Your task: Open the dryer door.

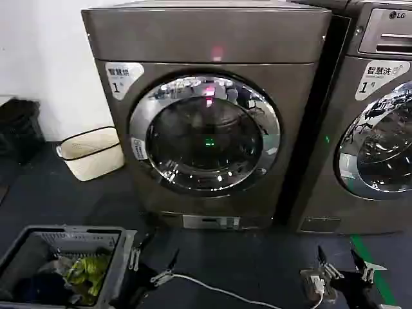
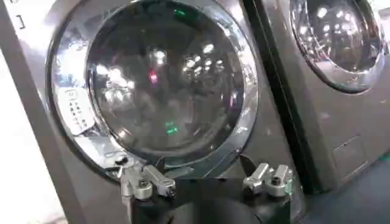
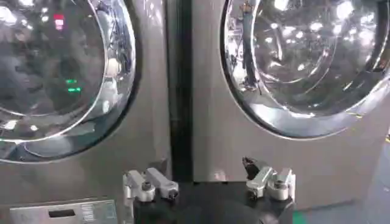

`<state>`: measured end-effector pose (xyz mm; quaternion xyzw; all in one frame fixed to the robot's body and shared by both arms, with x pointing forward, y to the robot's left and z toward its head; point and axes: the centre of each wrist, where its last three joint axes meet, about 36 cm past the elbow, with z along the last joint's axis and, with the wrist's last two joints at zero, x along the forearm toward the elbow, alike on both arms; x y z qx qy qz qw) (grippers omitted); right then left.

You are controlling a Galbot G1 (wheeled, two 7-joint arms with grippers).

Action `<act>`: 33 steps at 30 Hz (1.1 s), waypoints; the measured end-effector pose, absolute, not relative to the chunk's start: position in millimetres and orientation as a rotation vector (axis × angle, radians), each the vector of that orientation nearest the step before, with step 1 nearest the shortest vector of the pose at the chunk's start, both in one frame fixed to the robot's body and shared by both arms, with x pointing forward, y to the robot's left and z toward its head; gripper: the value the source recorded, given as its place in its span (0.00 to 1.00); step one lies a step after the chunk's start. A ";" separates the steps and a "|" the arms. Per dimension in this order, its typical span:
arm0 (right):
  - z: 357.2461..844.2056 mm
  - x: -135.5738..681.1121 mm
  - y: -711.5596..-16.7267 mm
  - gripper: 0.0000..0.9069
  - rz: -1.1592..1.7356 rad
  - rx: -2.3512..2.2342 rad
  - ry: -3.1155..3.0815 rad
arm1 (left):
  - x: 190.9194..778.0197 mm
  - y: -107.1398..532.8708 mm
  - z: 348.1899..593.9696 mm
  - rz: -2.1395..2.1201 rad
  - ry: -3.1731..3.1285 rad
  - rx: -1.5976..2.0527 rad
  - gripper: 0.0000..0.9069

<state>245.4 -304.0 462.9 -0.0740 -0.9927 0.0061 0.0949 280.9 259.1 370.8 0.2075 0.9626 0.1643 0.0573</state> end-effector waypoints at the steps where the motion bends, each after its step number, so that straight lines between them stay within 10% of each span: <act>1: 463.8 246.4 -303.5 1.00 0.016 -0.196 -2.956 | 280.8 259.1 371.1 0.499 2.918 0.629 1.00; 33: 485.7 428.6 -273.2 1.00 0.367 0.912 -3.163 | 253.2 265.6 386.8 0.533 2.877 0.610 1.00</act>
